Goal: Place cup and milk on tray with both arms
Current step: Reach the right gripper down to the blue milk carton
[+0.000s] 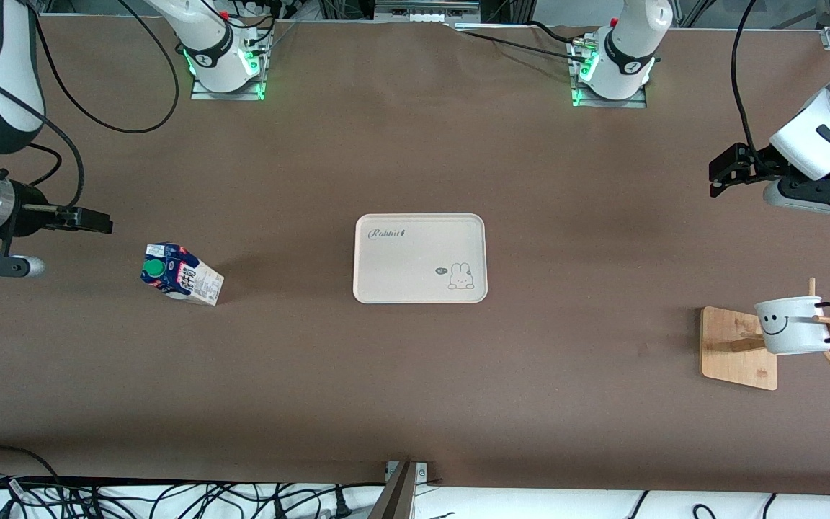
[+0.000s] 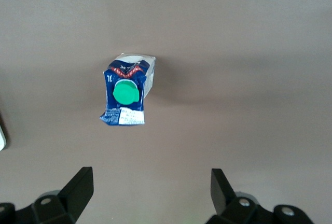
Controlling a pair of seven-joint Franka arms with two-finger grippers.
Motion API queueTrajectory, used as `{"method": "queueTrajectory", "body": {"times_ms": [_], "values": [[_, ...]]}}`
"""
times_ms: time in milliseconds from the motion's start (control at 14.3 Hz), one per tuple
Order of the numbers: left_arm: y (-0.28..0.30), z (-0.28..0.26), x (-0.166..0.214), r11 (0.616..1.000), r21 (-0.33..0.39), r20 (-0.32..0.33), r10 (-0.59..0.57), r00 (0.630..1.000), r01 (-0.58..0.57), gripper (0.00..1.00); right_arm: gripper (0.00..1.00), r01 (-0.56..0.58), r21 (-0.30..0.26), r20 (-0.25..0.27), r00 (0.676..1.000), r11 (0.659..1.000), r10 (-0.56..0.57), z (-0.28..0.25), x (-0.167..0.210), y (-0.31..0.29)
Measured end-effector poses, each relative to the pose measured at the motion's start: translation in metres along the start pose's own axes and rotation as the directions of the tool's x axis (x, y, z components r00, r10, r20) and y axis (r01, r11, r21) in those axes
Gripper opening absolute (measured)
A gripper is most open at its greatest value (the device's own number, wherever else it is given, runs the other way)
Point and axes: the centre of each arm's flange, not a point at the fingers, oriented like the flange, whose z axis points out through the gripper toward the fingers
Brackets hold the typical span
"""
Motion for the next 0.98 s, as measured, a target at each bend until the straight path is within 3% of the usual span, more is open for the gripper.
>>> {"method": "queueTrajectory", "body": {"times_ms": [210, 979], "values": [[0.000, 0.000, 0.000, 1.000, 0.000, 0.000, 0.000, 1.000, 0.000, 1.00, 1.00, 0.001, 0.038, 0.003, 1.000, 0.999, -0.001, 0.021, 0.015, -0.008], [-0.001, 0.000, 0.000, 1.000, 0.000, 0.000, -0.002, 1.000, 0.002, 1.00, 1.00, 0.001, 0.047, -0.010, 1.000, 0.999, -0.001, 0.079, 0.054, -0.028]]}}
